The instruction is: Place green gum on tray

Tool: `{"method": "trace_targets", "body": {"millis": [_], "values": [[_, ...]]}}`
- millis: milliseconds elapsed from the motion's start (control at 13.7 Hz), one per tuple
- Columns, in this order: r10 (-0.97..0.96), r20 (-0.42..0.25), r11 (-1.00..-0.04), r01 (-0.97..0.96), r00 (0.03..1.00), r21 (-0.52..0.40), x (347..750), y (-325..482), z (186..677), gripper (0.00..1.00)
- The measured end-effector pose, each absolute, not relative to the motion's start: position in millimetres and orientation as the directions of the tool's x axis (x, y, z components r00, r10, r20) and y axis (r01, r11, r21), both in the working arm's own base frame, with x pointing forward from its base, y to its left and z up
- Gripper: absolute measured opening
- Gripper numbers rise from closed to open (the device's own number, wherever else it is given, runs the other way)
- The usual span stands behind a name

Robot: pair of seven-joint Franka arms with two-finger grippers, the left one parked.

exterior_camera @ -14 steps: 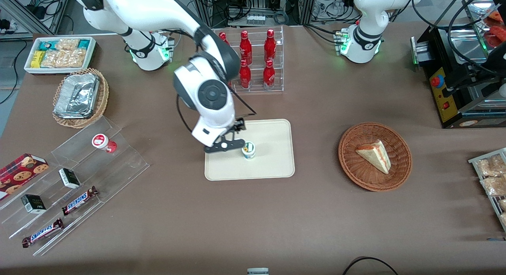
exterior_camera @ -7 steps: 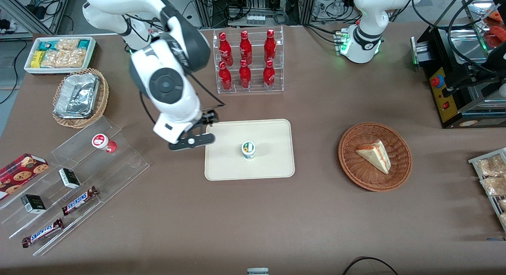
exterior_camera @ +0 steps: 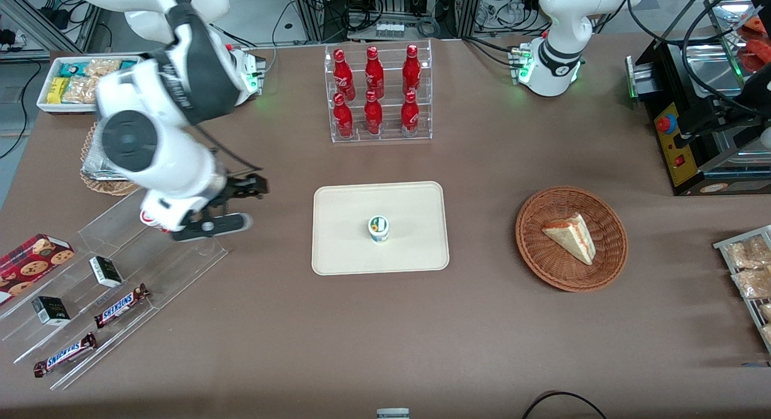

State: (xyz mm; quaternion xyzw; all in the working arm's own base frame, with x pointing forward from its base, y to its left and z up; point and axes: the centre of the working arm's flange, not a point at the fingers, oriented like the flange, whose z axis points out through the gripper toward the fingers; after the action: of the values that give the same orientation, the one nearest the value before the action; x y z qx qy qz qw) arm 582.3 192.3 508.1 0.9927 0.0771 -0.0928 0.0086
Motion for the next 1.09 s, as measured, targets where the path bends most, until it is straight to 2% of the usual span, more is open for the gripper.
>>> {"method": "trace_targets", "body": {"millis": [437, 728, 1093], "values": [[0.09, -0.201, -0.996, 0.088, 0.976, -0.023, 585, 70, 511, 1.0], [0.082, -0.172, -0.996, 0.078, 0.982, -0.033, 564, 35, 538, 1.0], [0.069, -0.211, -0.997, 0.062, 0.975, -0.036, 532, 22, 571, 1.0]]}}
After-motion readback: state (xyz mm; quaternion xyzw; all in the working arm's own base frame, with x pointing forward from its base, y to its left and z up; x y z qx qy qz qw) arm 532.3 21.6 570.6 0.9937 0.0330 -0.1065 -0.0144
